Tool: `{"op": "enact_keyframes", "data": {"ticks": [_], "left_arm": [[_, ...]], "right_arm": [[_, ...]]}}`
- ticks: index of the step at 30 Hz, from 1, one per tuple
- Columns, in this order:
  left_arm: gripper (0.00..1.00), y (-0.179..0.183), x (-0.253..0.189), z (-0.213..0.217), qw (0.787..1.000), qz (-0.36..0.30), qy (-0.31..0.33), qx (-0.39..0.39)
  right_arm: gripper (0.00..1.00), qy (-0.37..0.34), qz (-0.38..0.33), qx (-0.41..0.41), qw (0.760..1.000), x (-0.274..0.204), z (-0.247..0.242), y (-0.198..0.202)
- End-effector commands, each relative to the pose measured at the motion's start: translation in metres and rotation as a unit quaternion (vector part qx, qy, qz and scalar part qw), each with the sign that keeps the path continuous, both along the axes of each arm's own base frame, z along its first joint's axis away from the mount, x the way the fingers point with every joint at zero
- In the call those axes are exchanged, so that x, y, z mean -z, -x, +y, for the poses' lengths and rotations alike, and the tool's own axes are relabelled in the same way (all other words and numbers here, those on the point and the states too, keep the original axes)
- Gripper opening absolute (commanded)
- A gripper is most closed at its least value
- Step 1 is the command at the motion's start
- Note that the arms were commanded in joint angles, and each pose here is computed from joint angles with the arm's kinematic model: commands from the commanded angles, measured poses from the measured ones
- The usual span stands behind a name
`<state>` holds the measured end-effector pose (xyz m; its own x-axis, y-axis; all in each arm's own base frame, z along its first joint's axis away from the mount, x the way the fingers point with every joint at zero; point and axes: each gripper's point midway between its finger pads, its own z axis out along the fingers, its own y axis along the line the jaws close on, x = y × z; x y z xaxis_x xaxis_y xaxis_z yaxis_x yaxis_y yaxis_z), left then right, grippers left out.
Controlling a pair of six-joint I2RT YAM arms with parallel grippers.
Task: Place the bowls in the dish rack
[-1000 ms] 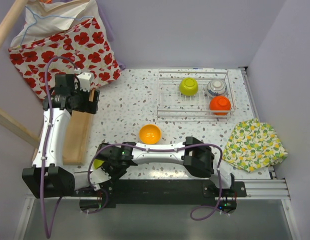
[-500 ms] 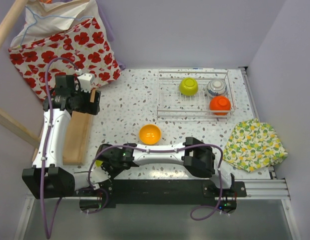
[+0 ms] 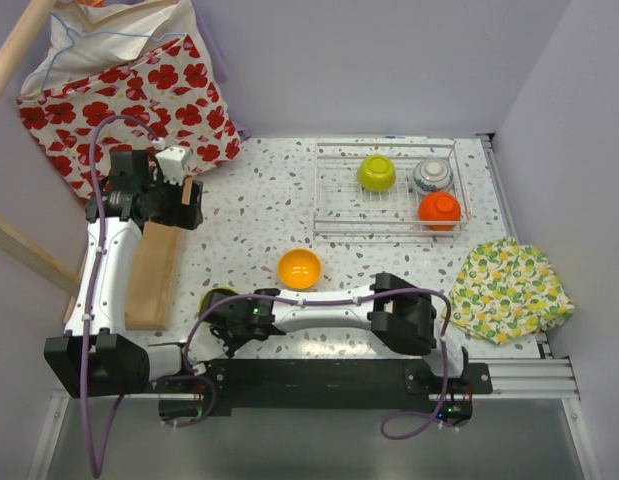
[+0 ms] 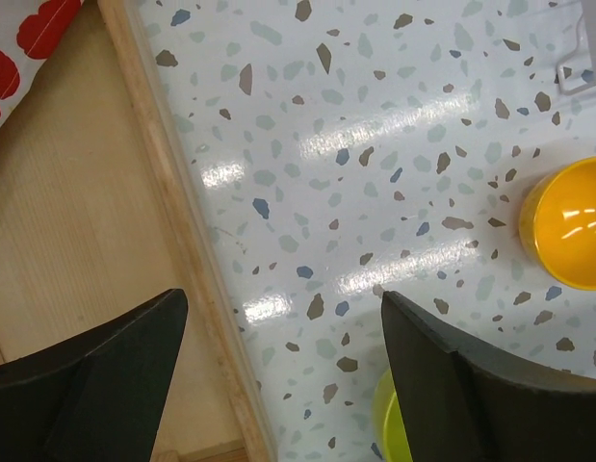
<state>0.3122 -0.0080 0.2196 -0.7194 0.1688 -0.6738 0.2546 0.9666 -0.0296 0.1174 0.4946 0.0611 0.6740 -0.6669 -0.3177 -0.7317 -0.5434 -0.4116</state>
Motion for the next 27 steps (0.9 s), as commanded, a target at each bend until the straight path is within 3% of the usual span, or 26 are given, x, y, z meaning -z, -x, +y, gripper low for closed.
{"op": "enact_keyframes", "data": {"ticks": [1,9,15,22,27], "left_arm": [[0.86,-0.011,-0.035,-0.01,0.998,-0.051,0.025,0.009],[0.82,-0.019,-0.051,-0.03,0.995,-0.079,0.011,0.054],[0.78,-0.012,-0.048,-0.063,0.989,-0.081,-0.008,0.12],[0.75,-0.033,-0.07,-0.076,0.978,-0.142,-0.034,0.15],[0.72,-0.065,-0.093,-0.105,0.968,-0.178,-0.009,0.174]], "right_arm": [[0.0,-0.096,-0.028,0.016,0.995,-0.1,-0.007,-0.005],[0.0,-0.157,0.015,0.095,0.983,-0.186,-0.059,-0.008],[0.0,-0.167,0.046,0.172,0.97,-0.201,-0.093,-0.056],[0.0,-0.215,0.066,0.293,0.929,-0.228,-0.166,-0.138],[0.0,-0.261,0.107,0.356,0.891,-0.239,-0.206,-0.171]]}}
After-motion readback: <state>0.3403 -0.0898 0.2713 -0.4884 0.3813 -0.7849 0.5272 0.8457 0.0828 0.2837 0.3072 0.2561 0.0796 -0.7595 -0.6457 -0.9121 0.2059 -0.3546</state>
